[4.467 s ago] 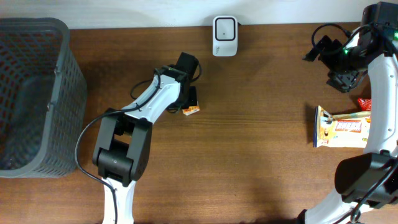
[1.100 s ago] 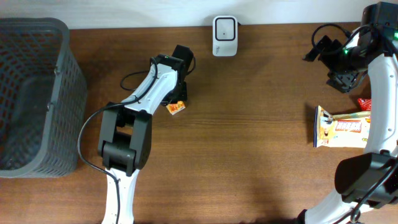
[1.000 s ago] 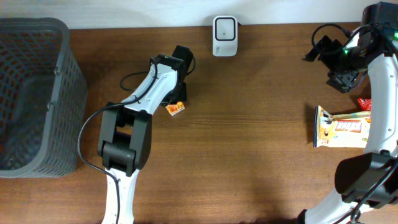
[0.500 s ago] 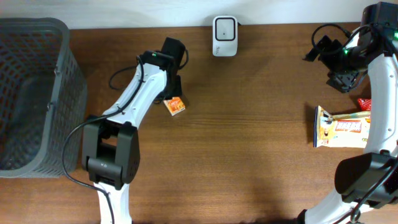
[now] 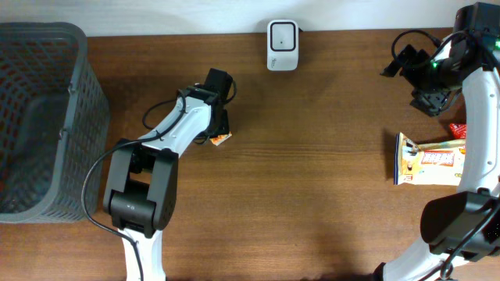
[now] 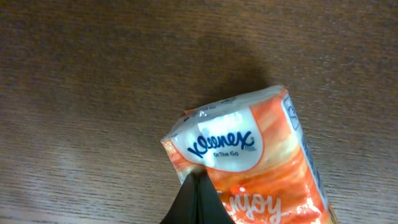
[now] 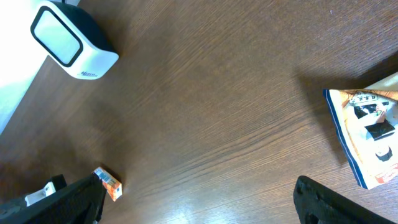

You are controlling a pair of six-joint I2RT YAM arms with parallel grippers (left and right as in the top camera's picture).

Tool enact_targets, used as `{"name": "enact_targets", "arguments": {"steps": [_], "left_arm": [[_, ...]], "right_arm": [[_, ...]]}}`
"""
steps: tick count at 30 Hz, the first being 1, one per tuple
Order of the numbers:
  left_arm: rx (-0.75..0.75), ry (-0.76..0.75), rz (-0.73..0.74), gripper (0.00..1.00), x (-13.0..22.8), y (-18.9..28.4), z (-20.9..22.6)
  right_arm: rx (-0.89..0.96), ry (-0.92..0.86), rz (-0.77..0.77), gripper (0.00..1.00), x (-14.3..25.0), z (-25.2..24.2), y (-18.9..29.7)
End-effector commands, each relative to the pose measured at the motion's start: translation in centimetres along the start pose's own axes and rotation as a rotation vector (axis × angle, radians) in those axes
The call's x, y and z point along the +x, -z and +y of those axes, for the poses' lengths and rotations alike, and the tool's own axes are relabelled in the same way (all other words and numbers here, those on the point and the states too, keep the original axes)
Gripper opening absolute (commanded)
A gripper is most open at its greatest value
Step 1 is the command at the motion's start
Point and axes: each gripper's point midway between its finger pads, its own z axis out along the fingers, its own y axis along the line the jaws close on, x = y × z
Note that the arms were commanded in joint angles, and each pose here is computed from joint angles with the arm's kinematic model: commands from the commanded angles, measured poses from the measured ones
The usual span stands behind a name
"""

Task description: Scan the item barcode

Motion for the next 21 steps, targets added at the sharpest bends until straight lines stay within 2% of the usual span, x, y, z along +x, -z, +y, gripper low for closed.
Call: {"name": "enact_targets", "arguments": {"steps": [1, 13, 17, 21], "left_arm": [[-0.017, 0.004, 0.059, 0.00, 2.0, -2.2, 0.4], [-0.045, -0.006, 0.100, 0.00, 3.1, -3.8, 0.7], [-0.118, -0.015, 0.087, 0.00, 3.3, -4.0, 2.1], [-0.122, -0.016, 0.097, 0.00, 3.7, -4.2, 2.3]], "right_arm": [[-0.014, 0.011, -0.005, 0.98, 0.1, 0.5, 0.4], [-0.014, 0.011, -0.006, 0.98, 0.1, 0.5, 0.4], [-0.014, 0.011, -0.006, 0.98, 0.1, 0.5, 0.4], [-0.014, 0.011, -0.006, 0.98, 0.1, 0.5, 0.4]]}}
